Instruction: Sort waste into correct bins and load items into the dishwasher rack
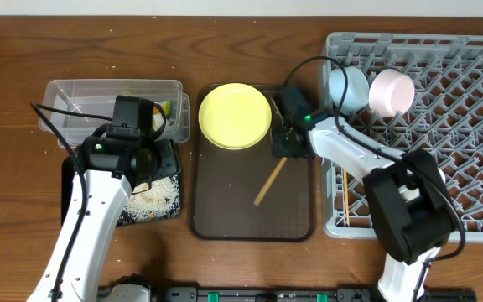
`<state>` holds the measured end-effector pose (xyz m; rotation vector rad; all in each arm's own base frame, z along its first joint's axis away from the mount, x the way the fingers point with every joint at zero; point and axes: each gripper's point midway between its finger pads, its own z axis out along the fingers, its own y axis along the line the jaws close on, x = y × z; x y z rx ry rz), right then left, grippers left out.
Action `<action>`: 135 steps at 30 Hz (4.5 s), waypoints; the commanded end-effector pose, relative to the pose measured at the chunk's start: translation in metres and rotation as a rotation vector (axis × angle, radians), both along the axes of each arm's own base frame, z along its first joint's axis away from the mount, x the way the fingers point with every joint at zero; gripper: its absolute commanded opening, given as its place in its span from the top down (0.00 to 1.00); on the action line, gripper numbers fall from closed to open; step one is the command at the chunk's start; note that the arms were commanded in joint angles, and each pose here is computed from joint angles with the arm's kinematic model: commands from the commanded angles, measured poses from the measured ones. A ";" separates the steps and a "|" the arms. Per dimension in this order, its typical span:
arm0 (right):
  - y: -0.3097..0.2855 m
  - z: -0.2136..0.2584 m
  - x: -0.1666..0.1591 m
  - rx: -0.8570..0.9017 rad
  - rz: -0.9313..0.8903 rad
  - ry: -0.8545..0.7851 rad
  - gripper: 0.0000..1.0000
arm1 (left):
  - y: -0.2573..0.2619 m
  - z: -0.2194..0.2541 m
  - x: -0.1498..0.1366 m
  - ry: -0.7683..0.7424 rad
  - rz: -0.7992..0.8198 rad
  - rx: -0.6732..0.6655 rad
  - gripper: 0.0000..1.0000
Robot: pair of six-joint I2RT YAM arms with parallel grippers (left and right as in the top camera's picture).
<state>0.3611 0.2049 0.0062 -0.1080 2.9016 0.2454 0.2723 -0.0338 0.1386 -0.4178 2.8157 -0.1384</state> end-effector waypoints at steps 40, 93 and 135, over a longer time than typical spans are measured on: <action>-0.031 -0.030 -0.091 -0.218 -0.015 0.350 0.64 | 0.001 0.002 0.002 -0.007 -0.004 0.007 0.33; -0.123 0.093 -0.075 -0.124 -0.015 0.102 0.63 | 0.001 0.002 0.002 -0.008 -0.004 0.007 0.33; 0.040 -0.006 0.037 0.111 0.051 -0.153 0.99 | 0.001 0.002 0.002 -0.008 -0.004 0.007 0.33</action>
